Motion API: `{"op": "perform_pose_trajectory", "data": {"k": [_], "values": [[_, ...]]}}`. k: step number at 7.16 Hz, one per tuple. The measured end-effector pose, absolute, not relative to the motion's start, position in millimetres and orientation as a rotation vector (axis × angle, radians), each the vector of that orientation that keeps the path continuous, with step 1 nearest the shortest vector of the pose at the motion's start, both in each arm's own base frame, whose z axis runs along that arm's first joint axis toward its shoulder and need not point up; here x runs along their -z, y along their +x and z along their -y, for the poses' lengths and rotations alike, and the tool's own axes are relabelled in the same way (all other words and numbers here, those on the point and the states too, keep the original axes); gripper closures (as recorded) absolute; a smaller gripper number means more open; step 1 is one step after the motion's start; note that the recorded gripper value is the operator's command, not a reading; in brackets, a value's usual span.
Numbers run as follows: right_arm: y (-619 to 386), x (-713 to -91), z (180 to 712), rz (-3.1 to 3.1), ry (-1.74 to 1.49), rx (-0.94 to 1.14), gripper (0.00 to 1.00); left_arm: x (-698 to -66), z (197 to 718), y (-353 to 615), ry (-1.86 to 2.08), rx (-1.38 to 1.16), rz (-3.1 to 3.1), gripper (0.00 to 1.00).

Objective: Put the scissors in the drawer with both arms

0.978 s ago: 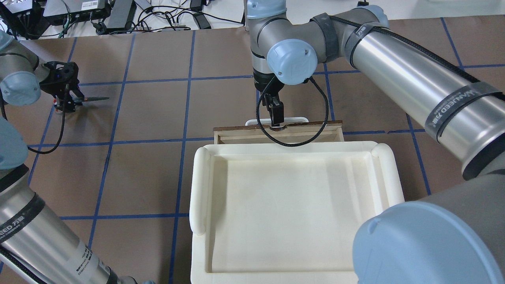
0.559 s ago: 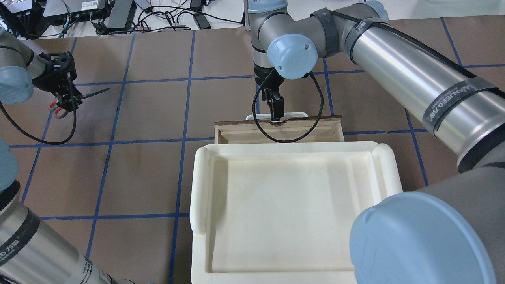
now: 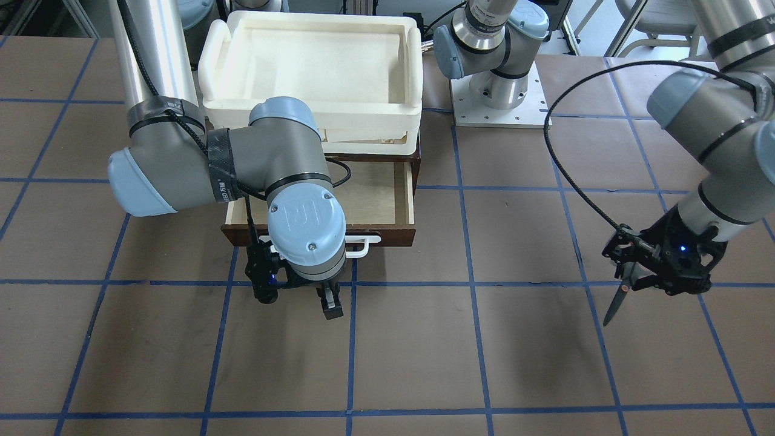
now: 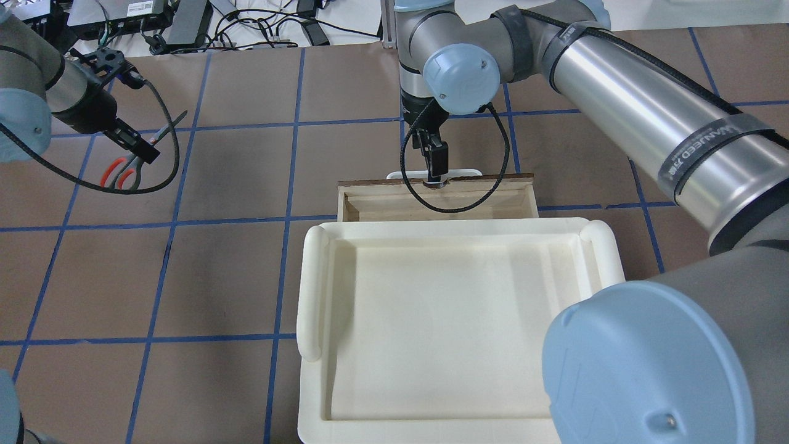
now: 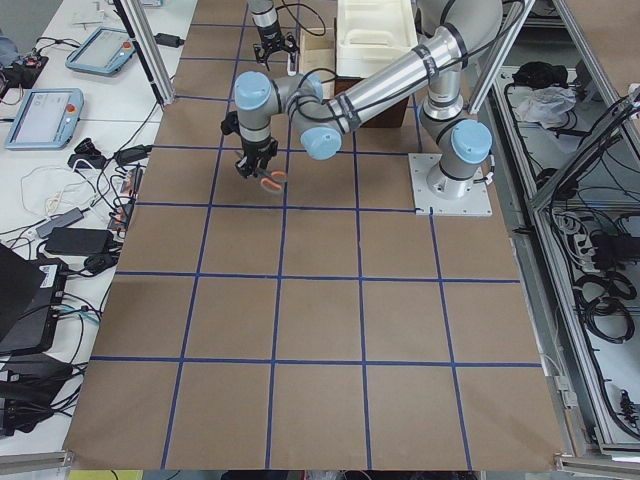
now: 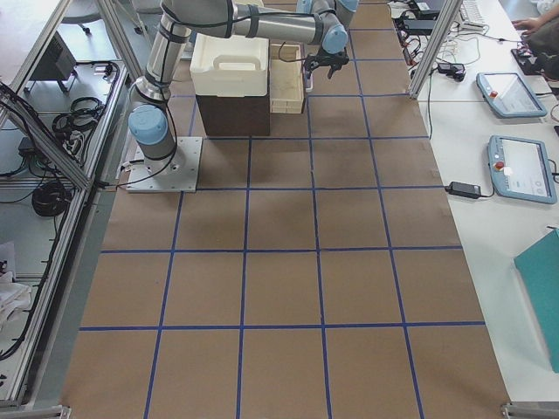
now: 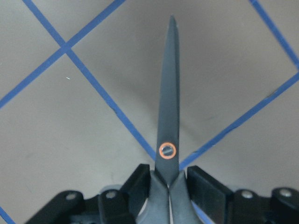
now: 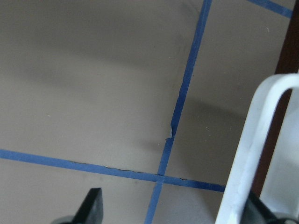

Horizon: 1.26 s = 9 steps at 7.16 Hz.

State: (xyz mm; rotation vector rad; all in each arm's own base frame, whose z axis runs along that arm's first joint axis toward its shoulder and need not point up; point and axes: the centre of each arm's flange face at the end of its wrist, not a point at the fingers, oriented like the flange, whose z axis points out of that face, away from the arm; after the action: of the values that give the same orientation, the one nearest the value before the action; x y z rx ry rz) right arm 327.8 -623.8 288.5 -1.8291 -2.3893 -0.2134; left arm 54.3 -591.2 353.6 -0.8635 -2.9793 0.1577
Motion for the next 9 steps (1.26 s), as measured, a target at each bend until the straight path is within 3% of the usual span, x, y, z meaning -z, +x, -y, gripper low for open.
{"op": "perform_pose_trajectory", "data": {"k": [5,7,9], "values": [[328,-289,640,2.416,-1.827,0.198,0.0,-504,541,-145,0.019,-0.065,3.13,0.8],[319,-286,647,2.425,-1.823,0.197,0.0,-533,518,-184,0.101,-0.039,3.141,0.8],[311,-287,651,2.426,-1.82,0.187,0.0,-533,497,-205,-0.106,0.022,3.129,0.8]]}}
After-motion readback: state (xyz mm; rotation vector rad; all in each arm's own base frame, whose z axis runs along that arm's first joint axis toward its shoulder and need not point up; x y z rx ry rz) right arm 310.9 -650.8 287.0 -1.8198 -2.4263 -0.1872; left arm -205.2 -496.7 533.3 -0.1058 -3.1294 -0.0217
